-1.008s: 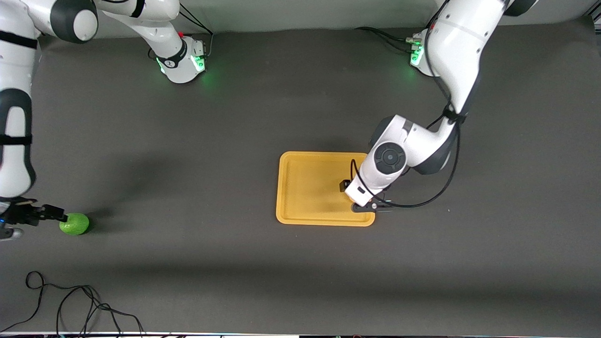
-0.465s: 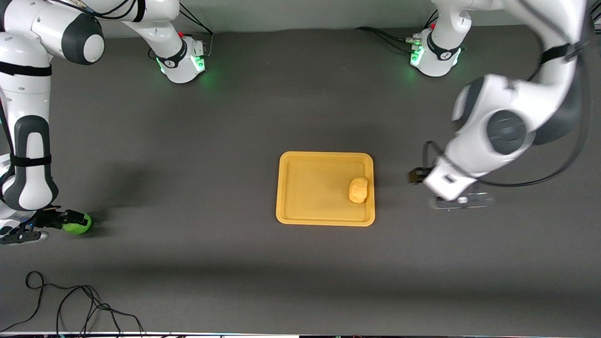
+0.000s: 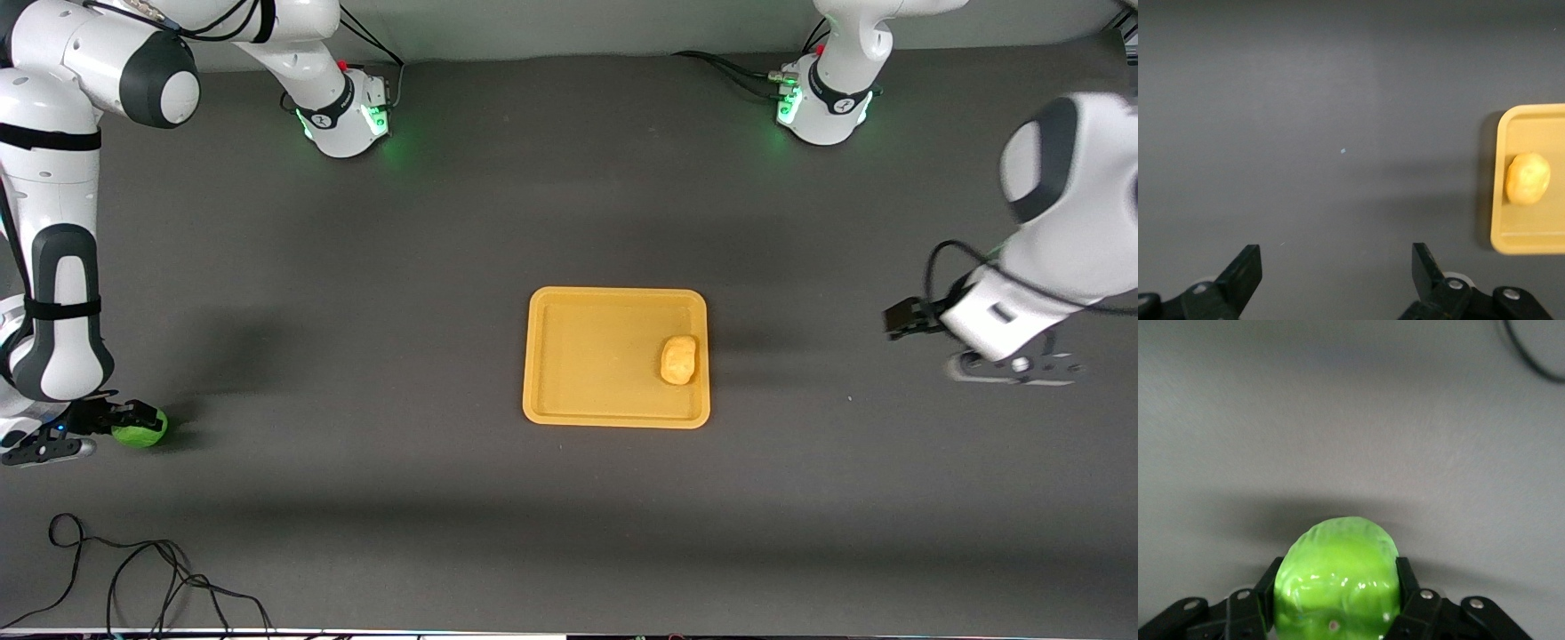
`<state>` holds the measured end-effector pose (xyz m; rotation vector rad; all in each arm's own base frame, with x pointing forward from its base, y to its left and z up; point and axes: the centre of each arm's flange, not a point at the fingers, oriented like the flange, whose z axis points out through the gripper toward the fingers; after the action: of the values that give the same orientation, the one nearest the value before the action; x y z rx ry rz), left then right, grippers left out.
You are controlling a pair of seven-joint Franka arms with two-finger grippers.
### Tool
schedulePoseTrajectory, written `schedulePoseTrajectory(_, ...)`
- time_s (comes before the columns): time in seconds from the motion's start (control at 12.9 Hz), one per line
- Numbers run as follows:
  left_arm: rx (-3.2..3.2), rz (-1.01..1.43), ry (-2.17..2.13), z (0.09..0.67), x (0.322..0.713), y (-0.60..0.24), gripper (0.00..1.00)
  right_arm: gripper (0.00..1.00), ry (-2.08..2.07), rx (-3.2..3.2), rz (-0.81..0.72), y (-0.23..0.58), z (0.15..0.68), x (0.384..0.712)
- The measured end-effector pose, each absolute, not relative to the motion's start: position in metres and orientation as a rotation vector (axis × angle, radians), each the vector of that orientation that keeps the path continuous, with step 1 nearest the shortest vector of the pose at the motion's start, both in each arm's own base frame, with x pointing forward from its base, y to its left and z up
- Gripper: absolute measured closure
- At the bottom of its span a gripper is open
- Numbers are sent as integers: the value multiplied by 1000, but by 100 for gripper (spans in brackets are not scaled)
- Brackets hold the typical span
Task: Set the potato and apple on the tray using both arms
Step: 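Lift the green apple with the right gripper while the left gripper retracts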
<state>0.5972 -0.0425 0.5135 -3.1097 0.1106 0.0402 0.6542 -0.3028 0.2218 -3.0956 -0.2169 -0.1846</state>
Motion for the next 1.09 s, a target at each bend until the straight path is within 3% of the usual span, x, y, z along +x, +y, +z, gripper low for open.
schedulePoseTrajectory(0.16,-3099,51,164,553,575,-23,0,30,-305,-3120,-168,-298,286,664)
schedulePoseTrajectory(0.31,-3094,10,174,595,560,-19,0,30,-328,-3150,-117,-282,385,658)
schedulePoseTrajectory(0.47,-3117,-47,174,618,556,-22,0,30,-289,-3149,-73,-254,481,633)
schedulePoseTrajectory(0.62,-3134,-45,176,617,558,-24,0,30,-213,-3115,-26,-205,544,609)
schedulePoseTrajectory(1.09,-3140,1,151,601,566,-12,0,30,-1,-3101,78,96,574,604)
